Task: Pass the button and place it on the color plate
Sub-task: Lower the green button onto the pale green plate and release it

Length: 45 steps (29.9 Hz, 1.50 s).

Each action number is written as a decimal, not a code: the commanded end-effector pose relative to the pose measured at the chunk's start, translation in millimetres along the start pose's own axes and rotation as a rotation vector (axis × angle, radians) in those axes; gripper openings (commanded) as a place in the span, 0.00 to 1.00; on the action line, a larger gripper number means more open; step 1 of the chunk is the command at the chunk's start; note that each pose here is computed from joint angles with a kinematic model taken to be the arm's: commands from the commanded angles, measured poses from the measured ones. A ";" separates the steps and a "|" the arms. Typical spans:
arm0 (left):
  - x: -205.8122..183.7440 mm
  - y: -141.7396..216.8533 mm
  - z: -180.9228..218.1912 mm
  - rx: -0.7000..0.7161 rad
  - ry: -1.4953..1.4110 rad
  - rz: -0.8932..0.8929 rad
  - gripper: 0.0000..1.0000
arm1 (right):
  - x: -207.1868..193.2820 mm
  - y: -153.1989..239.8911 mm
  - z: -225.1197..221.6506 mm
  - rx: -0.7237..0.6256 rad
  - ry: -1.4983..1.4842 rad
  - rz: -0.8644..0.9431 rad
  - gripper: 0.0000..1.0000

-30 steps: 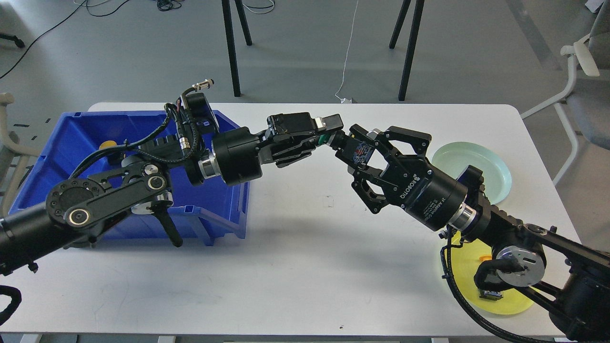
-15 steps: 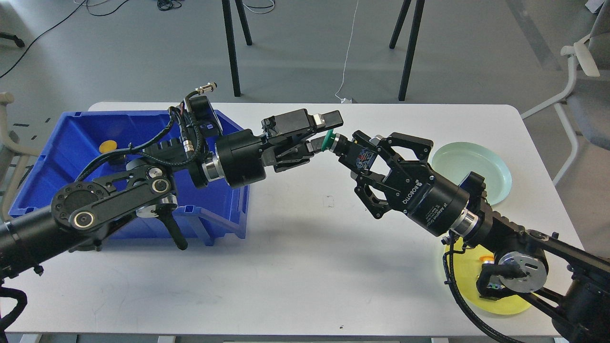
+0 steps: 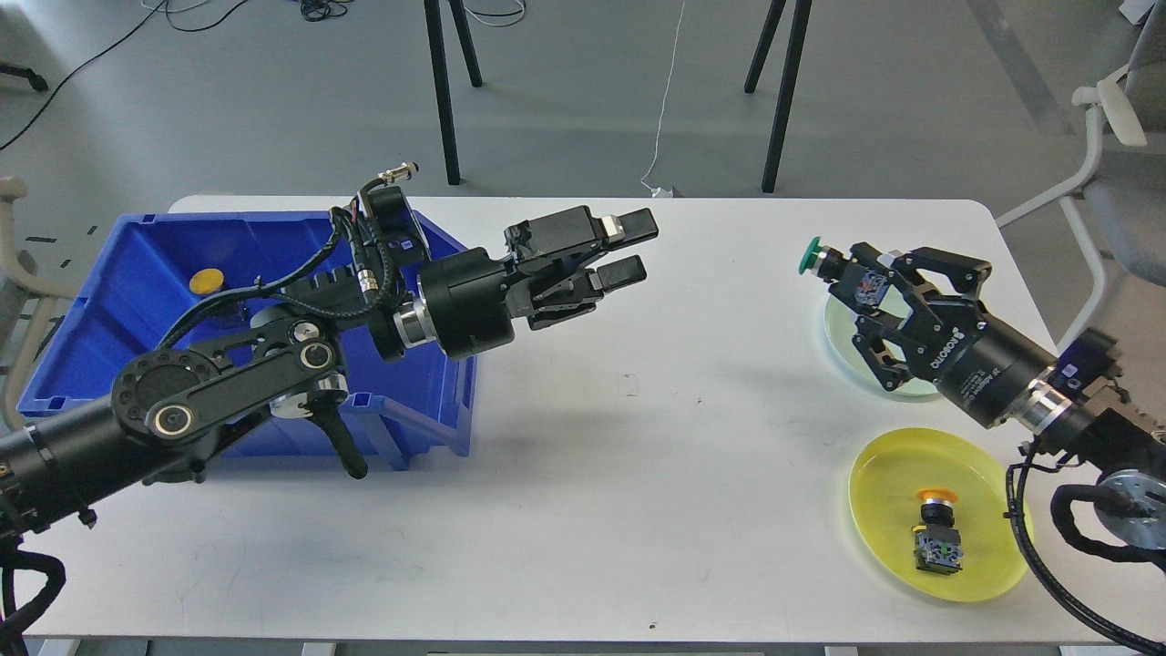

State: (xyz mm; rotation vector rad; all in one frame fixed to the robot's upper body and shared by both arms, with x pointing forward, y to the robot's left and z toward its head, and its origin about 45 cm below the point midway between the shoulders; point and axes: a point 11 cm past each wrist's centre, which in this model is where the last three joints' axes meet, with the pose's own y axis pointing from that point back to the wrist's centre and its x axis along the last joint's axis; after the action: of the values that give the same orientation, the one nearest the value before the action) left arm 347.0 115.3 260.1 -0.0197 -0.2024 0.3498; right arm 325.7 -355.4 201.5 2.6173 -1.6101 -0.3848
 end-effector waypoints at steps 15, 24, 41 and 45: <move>-0.9 2.6 -4.6 0.007 0.010 0.007 0.84 | 81.4 13.4 70.5 -0.332 0.792 0.373 0.02; -1.1 2.1 -4.5 0.006 0.010 0.008 0.84 | 67.2 -12.1 76.3 -0.284 0.780 0.396 0.33; -0.8 2.9 -6.0 0.008 0.009 0.020 0.84 | 70.6 -14.0 71.5 -0.273 0.781 0.421 0.63; -0.6 2.9 -6.0 0.007 0.009 0.022 0.84 | 71.2 -15.5 63.8 -0.248 0.771 0.433 0.70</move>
State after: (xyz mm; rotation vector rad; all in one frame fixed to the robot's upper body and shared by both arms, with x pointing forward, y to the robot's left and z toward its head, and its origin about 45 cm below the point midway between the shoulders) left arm 346.5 117.9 253.9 -0.0157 -0.1924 0.3702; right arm 352.1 -404.7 117.9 1.7980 -1.5896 0.3701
